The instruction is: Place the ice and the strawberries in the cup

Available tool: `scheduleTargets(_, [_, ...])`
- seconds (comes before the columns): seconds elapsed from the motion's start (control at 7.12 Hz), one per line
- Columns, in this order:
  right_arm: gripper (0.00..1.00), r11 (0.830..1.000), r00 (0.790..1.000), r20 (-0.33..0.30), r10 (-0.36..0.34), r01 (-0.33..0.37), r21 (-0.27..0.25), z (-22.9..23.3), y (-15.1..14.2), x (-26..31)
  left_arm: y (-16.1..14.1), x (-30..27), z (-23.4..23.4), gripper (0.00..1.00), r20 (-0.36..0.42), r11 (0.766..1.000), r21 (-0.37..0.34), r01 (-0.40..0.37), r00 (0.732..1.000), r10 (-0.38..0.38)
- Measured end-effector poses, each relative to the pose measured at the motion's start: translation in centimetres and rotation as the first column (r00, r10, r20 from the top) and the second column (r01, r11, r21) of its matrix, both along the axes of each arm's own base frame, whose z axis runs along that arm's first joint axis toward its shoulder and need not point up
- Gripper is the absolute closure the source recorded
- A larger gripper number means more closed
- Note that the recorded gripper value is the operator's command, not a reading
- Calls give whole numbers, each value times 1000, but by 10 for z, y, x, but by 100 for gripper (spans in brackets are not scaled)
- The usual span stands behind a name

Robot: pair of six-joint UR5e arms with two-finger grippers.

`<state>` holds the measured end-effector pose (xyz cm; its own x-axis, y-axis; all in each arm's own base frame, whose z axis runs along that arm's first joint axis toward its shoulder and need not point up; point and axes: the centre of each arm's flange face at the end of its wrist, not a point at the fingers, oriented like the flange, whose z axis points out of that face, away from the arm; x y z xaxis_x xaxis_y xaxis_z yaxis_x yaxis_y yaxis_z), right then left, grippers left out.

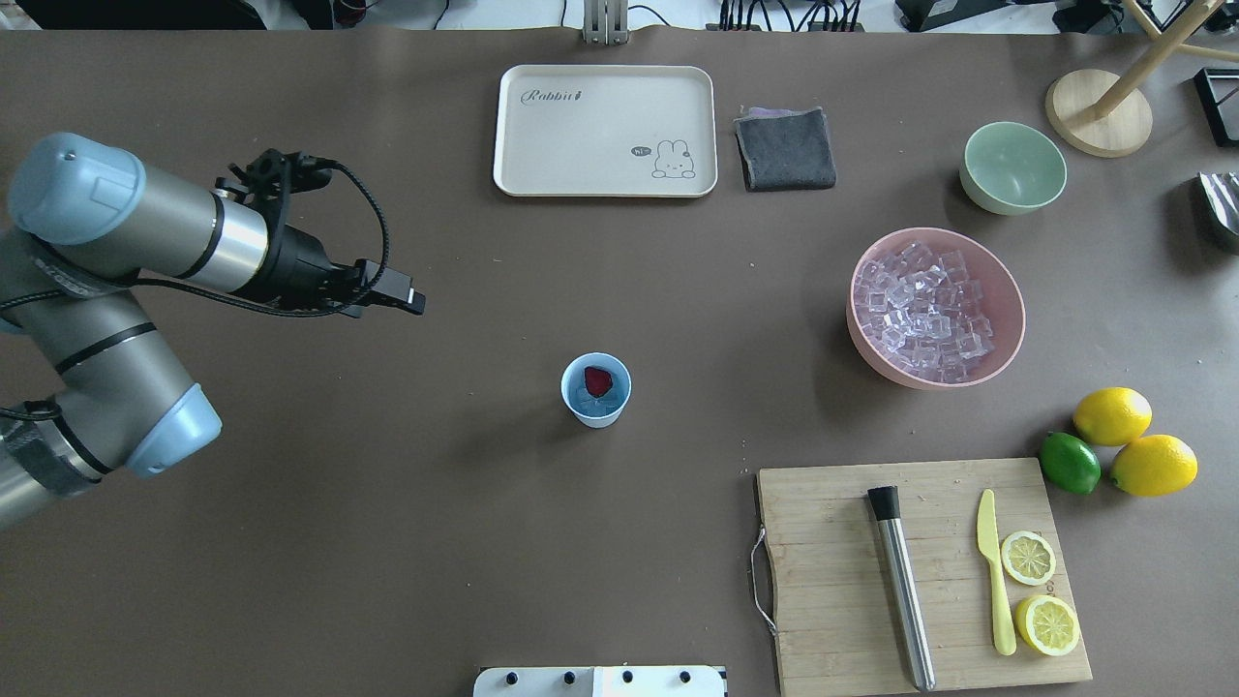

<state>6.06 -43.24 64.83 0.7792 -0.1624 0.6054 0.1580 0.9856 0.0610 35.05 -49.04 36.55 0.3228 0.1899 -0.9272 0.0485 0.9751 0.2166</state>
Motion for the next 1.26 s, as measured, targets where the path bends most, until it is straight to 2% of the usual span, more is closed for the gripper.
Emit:
scheduleTargets(0.28, [0,1000,1000,-1,0,0,-2,1,0,0,-20,-100,79,1,114,997,72,-6,994,-2])
scheduleTargets(0.7, [0,1000,1000,0,1,-1,-9,4,0,0,-37,-247,164,1,302,985,152,-82,953,32])
scheduleTargets(0.98, [0,1000,1000,0,1,-1,-7,4,0,0,-39,-324,191,1,380,976,163,-144,922,73])
scheduleTargets(1.26, [0,1000,1000,0,1,-1,-6,3,-1,0,-30,-386,217,1,425,966,141,-215,895,137])
